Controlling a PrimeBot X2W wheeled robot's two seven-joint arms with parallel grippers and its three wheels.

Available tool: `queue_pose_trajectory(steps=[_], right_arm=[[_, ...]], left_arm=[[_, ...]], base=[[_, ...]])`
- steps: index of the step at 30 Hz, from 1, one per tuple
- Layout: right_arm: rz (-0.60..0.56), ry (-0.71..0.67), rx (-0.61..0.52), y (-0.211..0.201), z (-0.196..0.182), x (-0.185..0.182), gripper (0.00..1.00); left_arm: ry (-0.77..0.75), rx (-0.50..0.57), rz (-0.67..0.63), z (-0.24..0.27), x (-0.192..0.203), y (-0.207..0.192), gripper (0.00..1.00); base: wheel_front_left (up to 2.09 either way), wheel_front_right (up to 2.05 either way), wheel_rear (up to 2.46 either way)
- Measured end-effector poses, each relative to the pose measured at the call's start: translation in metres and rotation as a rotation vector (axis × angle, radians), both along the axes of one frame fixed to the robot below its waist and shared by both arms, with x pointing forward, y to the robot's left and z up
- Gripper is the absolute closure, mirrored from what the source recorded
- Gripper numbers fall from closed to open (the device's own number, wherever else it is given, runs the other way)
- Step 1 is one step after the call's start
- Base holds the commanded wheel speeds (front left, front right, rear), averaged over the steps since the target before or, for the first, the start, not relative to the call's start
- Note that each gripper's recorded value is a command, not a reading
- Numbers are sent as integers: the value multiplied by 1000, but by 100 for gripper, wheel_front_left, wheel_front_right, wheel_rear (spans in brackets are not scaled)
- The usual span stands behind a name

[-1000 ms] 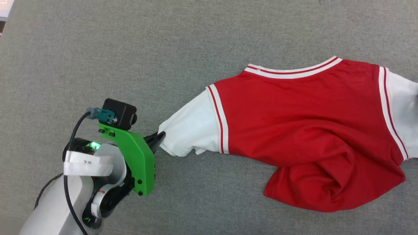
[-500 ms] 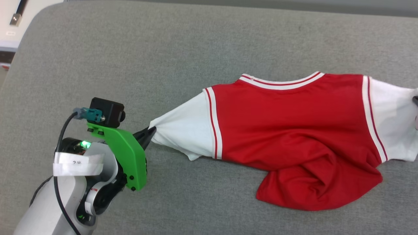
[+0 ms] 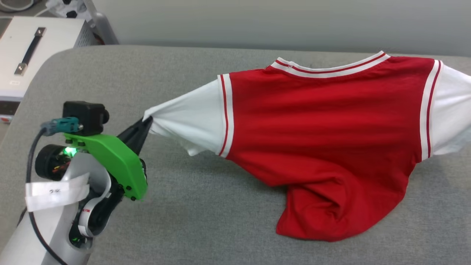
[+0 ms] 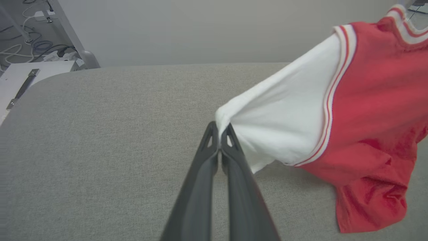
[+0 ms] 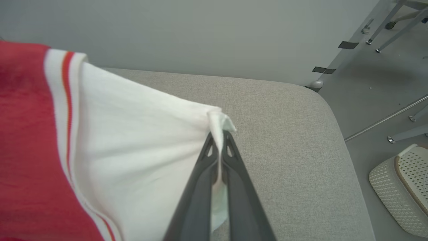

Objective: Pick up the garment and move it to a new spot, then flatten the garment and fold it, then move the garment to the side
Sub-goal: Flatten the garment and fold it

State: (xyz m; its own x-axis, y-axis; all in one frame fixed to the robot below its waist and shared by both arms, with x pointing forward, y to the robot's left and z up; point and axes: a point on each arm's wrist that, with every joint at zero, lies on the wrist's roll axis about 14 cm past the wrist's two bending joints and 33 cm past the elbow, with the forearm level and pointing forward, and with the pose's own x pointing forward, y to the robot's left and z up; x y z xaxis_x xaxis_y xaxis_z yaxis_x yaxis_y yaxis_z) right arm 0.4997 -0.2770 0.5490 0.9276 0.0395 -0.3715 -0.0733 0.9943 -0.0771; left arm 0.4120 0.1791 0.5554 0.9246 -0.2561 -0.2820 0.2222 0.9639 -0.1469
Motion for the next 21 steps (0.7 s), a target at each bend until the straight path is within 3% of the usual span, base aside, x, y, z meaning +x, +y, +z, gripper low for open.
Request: queue_pose_trajectory(steps=[21], right_arm=[[6, -487, 33, -11, 148, -79, 100]], left_arm=[[-583, -32, 96, 142, -27, 23, 100]], base=[[0, 0, 0]])
